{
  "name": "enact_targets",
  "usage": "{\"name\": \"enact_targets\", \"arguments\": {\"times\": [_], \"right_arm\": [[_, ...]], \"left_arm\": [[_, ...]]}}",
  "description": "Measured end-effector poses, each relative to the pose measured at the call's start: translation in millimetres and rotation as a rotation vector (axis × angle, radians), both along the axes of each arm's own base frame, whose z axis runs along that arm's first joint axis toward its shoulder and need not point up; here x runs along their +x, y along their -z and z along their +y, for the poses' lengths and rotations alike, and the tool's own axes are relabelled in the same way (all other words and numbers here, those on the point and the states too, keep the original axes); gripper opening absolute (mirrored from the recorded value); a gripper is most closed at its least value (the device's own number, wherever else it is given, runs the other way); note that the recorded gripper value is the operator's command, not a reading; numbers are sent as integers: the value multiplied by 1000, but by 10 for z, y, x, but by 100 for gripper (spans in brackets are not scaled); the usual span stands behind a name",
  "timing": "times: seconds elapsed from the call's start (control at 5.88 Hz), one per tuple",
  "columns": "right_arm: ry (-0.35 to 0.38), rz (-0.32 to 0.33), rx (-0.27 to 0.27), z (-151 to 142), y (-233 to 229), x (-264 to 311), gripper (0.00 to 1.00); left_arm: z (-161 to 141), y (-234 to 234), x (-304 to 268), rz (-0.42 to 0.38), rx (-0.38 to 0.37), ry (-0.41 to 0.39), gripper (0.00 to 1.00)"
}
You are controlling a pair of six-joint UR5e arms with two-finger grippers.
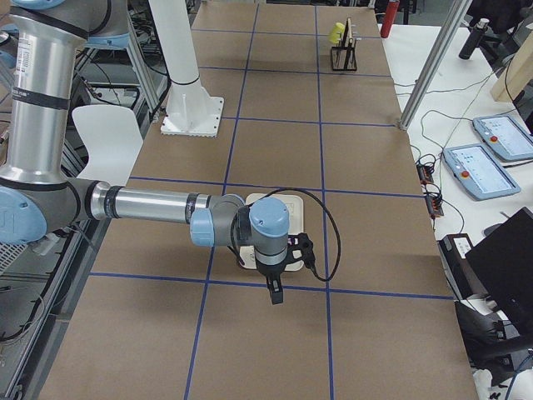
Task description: Left arm grabs green cup and hands to right arm on tray
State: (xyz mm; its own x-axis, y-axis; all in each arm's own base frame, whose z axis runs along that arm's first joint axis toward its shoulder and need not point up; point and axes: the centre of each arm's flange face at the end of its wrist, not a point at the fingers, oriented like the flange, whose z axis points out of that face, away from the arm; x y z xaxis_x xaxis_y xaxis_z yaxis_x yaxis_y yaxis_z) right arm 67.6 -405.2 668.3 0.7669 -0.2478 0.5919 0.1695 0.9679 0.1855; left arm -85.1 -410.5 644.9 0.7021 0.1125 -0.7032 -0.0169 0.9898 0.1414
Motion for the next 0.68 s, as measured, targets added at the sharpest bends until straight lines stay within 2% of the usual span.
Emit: {"name": "enact_targets", "arguments": {"times": [0.68], "right_arm": [[1, -5, -5, 23, -16, -9, 100]], "left_arm": [[1, 10, 1, -1, 2, -2, 100]]}}
